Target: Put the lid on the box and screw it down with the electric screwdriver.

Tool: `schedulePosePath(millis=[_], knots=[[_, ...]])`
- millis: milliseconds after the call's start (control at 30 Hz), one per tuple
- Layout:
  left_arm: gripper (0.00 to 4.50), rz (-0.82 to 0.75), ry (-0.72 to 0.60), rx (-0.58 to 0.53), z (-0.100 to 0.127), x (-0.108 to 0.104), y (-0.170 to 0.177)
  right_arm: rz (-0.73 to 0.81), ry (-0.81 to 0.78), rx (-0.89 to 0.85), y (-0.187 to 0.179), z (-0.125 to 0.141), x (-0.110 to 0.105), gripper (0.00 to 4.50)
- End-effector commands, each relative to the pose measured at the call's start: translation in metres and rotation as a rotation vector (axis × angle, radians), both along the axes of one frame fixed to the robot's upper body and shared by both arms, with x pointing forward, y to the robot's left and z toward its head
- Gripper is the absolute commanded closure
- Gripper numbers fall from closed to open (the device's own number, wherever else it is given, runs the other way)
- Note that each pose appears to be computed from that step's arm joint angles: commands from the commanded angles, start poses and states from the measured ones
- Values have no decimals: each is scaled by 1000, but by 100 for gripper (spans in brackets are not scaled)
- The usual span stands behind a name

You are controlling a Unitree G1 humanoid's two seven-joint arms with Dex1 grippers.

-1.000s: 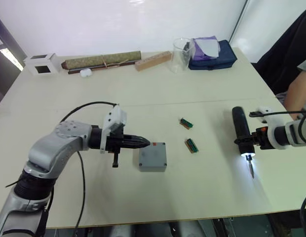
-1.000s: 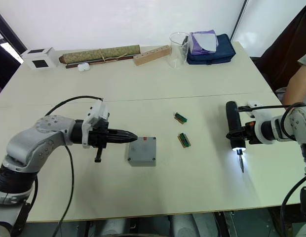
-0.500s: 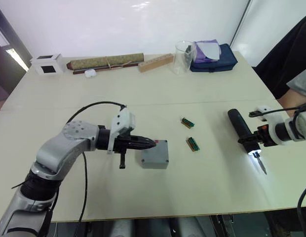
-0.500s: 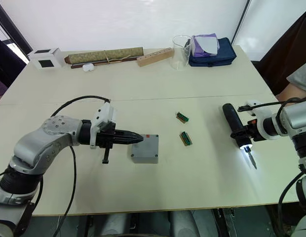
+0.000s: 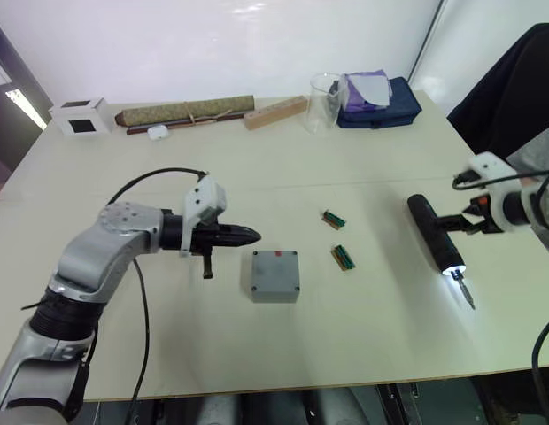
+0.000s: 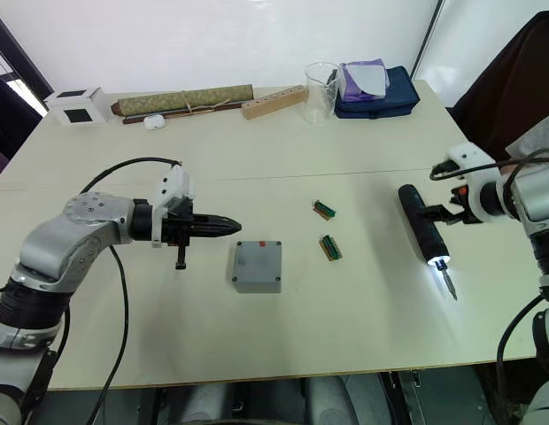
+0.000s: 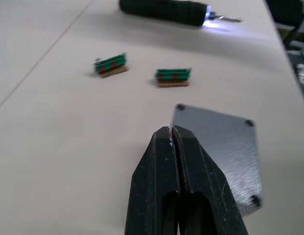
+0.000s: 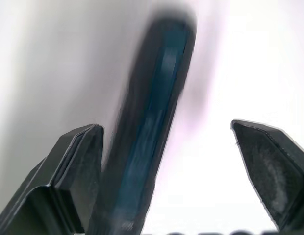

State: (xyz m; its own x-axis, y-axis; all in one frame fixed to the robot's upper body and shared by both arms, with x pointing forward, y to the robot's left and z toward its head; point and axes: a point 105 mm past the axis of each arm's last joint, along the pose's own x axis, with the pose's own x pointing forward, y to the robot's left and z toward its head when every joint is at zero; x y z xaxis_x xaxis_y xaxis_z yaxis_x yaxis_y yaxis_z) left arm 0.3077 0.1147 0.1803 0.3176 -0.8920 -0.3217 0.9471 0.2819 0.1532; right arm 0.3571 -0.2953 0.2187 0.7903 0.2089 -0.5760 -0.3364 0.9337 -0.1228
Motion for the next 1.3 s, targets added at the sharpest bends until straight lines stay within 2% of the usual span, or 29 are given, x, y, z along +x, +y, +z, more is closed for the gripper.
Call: schedulePosePath(millis=[33, 67, 133, 167, 300, 367, 533, 633, 833, 933, 1067, 1167, 1300], knots=[[450, 79, -70, 6, 9, 7, 14, 240, -188, 114, 54, 31, -18, 2], [450, 101, -61, 5, 6, 6, 17, 381, -212, 136, 80, 29, -34, 2], [450, 128, -39, 12, -4, 4, 21, 545, -203, 170, 113, 18, -61, 2], [450, 134, -30, 18, -8, 3, 22, 570, -184, 182, 120, 12, -68, 2], [450, 183, 68, 48, -49, -7, 22, 777, -39, 27, 156, -41, -107, 2], [450, 185, 93, 66, -59, -12, 22, 845, 2, 8, 167, -56, -120, 2], [450, 163, 113, 87, -68, -20, 17, 863, 48, 52, 184, -79, -120, 2], [450, 174, 117, 87, -73, -17, 15, 809, 59, 186, 200, -83, -113, 2], [450, 150, 112, 59, -70, -14, 3, 781, 77, 181, 207, -93, -110, 2], [450, 162, 87, 46, -69, -1, -2, 795, 93, 216, 213, -94, -114, 2], [450, 104, 49, 32, -59, 21, -22, 856, 144, 343, 234, -95, -134, 2], [450, 84, 20, 39, -58, 28, -27, 862, 135, 450, 243, -88, -137, 2], [450, 118, -32, 77, -56, 39, -16, 819, 111, 388, 232, -87, -132, 2]])
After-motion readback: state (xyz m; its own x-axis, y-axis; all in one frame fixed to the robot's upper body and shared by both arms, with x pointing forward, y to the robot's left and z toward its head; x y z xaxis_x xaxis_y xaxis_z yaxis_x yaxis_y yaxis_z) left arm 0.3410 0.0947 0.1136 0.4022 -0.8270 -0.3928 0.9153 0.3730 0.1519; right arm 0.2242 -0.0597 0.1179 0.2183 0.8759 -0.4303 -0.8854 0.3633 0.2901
